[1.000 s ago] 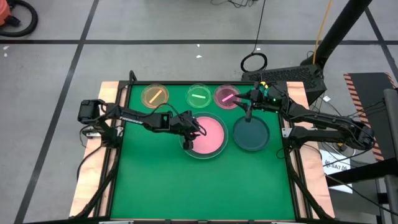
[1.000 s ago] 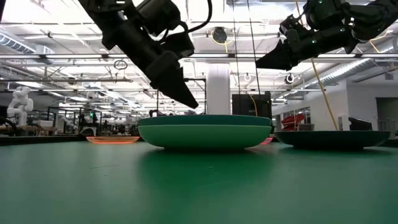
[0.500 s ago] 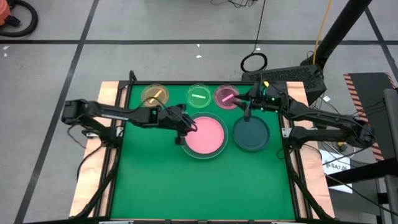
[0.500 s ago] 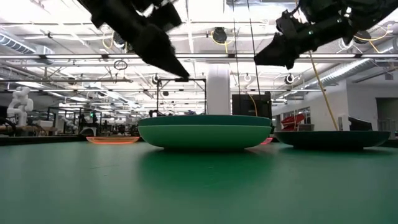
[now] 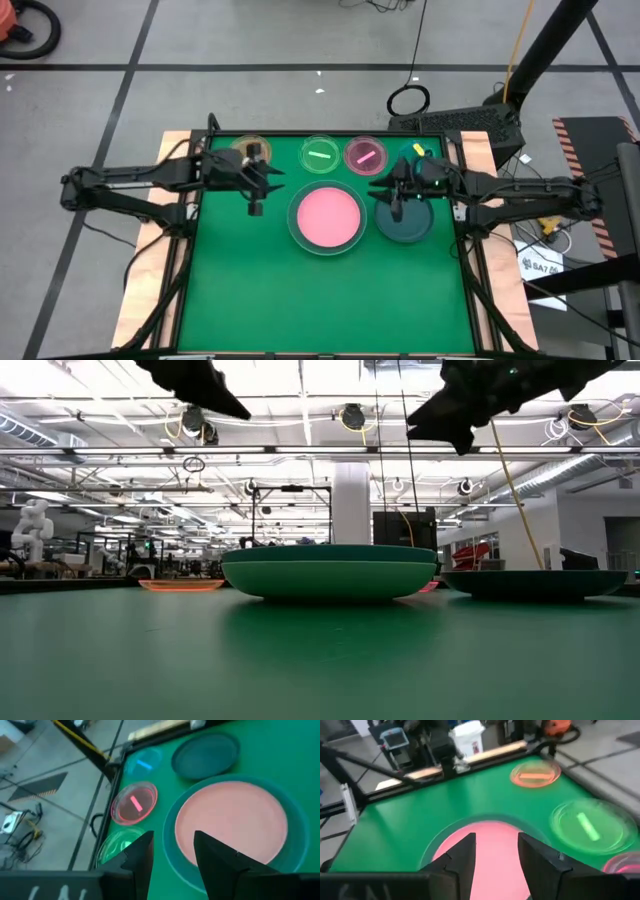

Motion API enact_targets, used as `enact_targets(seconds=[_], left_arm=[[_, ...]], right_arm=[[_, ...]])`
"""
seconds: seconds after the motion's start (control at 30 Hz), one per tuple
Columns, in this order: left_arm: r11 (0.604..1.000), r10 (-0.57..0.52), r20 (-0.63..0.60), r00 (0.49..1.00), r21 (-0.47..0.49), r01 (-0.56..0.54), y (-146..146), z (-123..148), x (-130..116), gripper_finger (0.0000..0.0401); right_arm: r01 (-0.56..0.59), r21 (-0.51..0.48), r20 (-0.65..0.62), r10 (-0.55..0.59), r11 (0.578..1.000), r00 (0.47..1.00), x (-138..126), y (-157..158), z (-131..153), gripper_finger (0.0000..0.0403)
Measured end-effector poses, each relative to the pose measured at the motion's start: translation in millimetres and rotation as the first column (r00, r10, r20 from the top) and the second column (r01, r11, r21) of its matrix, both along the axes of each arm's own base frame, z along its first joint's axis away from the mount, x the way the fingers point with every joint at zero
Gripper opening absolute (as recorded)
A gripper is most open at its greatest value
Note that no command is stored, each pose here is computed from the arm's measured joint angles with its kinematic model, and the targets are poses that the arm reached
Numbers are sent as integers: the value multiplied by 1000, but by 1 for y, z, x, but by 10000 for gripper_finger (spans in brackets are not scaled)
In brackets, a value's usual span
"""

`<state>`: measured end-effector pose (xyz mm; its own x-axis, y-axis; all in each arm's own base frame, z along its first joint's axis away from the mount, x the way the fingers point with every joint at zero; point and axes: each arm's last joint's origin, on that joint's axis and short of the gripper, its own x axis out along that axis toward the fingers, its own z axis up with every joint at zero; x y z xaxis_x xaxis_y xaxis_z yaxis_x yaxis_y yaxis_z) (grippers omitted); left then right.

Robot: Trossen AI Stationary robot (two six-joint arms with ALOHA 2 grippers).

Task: Stack plastic plates
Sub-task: Stack the dark blue plate on top of the pink plate

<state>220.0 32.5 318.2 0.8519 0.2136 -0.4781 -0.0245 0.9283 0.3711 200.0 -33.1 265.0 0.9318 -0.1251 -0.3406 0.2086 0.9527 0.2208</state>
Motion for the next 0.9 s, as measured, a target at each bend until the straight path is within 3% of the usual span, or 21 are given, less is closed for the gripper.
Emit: enact_targets(seconds=[0.17,0.4,0.53,0.77,0.9], left_arm=[[996,-67,63,996,-48,70,-4,-9,-15,149],[995,-38,183,982,-86,55,-5,-36,-24,149],[998,17,176,984,-70,-5,-4,-40,-26,149],[994,105,152,983,-8,-105,-1,-41,-27,149],[988,148,153,977,13,-152,1,-41,-27,149]], right_arm=[[11,107,-97,-1,994,995,-2,18,-10,141],[59,297,-234,13,953,972,-9,39,-22,141],[73,351,-256,21,934,967,-10,46,-24,141],[92,235,-249,-31,968,968,3,52,0,141],[122,157,-320,-66,980,945,15,52,12,141]])
